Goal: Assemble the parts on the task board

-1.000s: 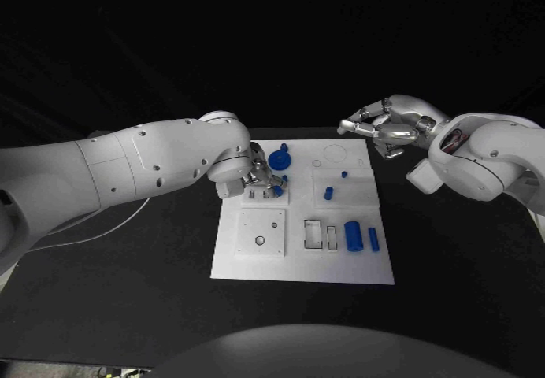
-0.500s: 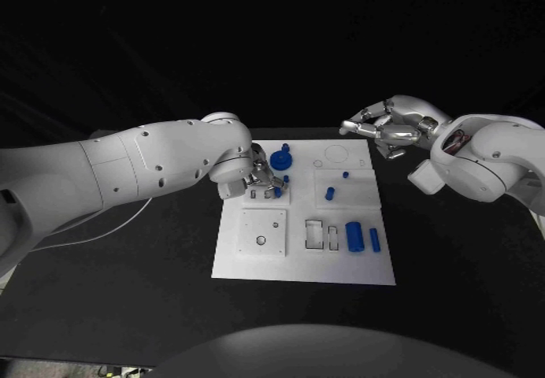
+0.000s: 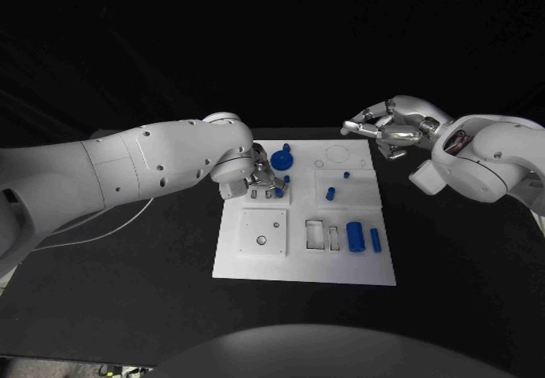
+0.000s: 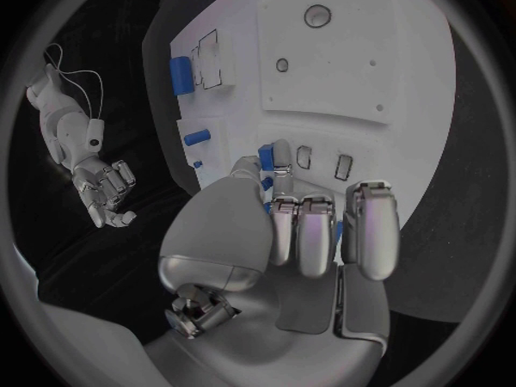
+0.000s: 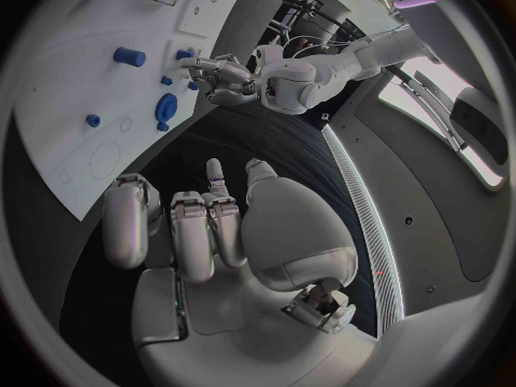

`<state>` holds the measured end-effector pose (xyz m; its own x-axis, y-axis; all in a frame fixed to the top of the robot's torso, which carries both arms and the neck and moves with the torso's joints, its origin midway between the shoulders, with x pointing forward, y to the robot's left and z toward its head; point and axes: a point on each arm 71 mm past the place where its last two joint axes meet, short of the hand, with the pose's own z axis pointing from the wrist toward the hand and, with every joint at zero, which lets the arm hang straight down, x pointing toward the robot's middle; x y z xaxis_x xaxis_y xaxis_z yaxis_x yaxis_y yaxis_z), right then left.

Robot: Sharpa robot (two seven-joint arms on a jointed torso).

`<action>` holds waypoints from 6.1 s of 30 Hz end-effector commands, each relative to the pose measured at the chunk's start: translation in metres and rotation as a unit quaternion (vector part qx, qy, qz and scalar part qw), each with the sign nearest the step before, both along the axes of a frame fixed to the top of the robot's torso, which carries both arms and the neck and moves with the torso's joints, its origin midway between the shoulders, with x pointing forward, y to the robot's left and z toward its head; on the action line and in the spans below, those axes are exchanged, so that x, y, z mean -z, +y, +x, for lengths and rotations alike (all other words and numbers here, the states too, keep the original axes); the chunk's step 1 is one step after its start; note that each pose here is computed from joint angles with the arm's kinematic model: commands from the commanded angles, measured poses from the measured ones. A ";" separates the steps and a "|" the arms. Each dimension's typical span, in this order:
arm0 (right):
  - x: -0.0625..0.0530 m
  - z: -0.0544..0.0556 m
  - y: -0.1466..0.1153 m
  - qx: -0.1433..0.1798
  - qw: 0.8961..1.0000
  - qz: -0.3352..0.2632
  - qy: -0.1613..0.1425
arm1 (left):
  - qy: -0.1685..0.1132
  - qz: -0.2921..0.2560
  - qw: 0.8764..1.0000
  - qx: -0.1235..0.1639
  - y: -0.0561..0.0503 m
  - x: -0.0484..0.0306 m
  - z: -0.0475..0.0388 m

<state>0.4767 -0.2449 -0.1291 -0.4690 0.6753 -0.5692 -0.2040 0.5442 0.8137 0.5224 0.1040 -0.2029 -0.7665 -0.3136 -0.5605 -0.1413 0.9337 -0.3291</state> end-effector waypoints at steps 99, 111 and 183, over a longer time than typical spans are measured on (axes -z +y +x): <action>0.008 0.001 -0.006 0.001 1.000 0.000 0.005 | -0.075 0.083 0.994 0.016 0.024 -0.0051 -0.0158; 0.008 0.001 -0.008 0.002 1.000 -0.001 0.005 | -0.072 0.080 0.994 0.019 0.023 -0.0021 -0.0173; 0.010 0.003 -0.011 0.008 1.000 -0.003 0.008 | -0.077 0.061 0.995 0.022 0.021 0.0025 -0.0193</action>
